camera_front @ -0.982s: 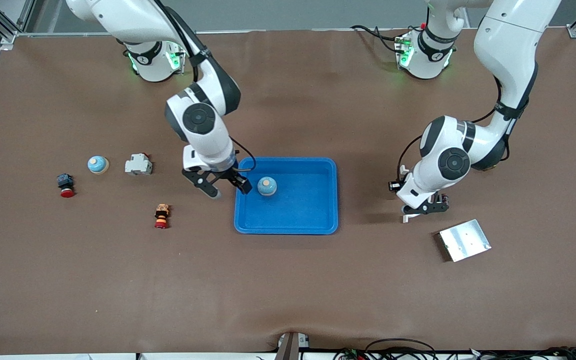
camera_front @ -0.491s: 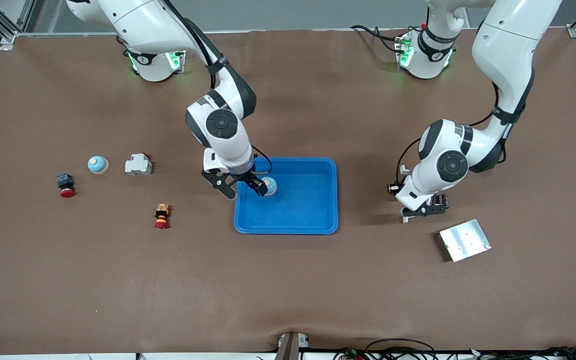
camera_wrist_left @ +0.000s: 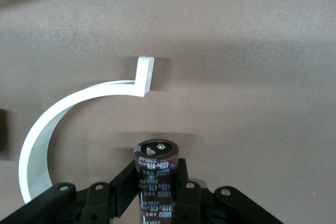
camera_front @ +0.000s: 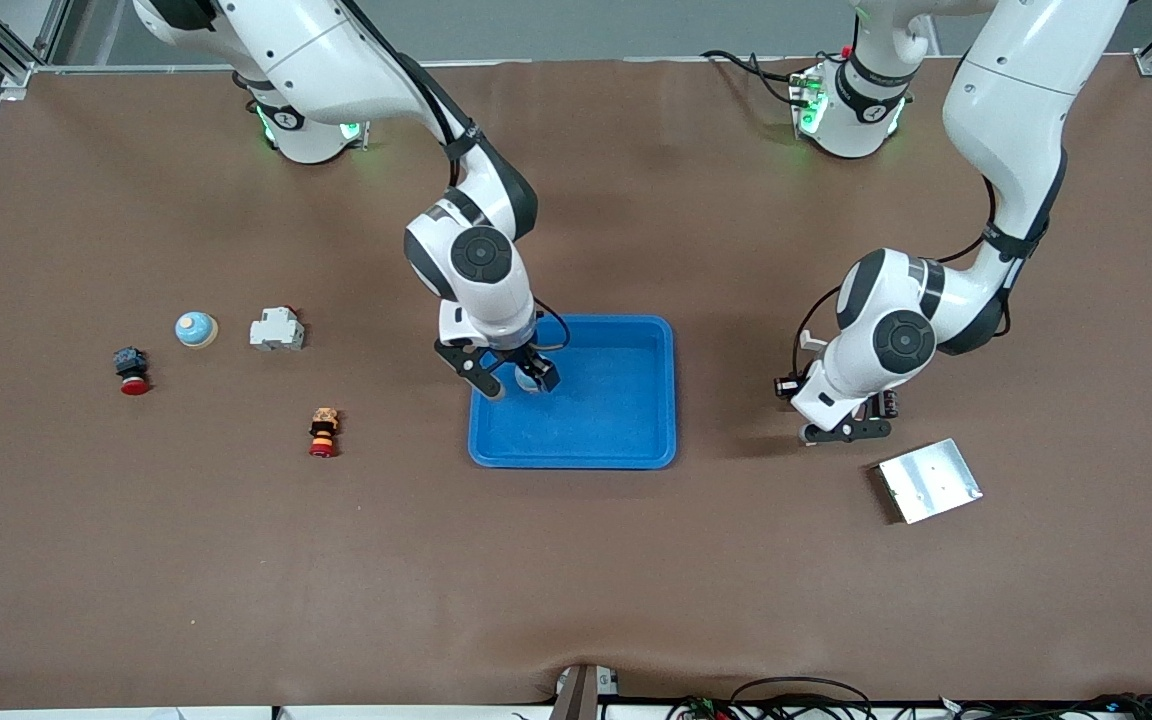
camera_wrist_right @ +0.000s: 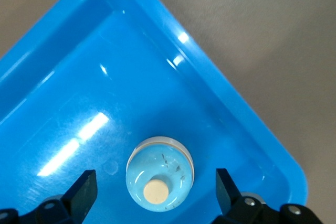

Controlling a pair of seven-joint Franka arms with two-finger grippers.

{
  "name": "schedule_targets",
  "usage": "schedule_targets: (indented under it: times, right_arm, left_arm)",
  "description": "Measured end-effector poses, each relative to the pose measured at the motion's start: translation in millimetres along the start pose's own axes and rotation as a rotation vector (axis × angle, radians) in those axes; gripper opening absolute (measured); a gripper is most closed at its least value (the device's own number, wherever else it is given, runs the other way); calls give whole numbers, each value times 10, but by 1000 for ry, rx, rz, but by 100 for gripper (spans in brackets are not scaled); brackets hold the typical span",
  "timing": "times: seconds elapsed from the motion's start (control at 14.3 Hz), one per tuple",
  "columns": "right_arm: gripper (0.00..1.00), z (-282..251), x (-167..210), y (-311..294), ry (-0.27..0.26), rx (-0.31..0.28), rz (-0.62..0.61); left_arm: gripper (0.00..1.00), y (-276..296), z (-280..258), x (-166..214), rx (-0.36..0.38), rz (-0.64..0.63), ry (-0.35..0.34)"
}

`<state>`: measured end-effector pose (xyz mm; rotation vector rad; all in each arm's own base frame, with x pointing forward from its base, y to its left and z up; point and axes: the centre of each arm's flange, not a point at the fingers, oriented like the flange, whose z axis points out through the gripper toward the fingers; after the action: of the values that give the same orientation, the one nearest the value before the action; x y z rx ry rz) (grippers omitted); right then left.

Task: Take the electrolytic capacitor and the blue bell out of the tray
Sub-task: 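Set the capacitor with the left gripper while the right gripper reaches the bell, then grasp the bell with the right gripper while the left gripper returns to rest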

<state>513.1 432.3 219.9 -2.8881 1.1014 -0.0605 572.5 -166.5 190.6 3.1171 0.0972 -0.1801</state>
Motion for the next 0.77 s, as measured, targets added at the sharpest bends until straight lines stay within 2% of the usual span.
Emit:
schedule_targets:
  times: [0.21, 0.28, 0.7, 0.77]
  right_arm:
    - [100, 90, -31, -24, 0, 12, 1]
    - [100, 102, -37, -24, 0, 11, 0]
    - [100, 146, -70, -23, -1, 5, -4]
    - [100, 161, -80, -20, -1, 3, -5]
  left_arm:
    - [32, -1, -1, 5, 0, 0, 1]
    - [38, -2, -2, 7, 0, -1, 1]
    - [96, -7, -17, 22, -1, -2, 5]
    - [100, -5, -27, 28, -2, -2, 7]
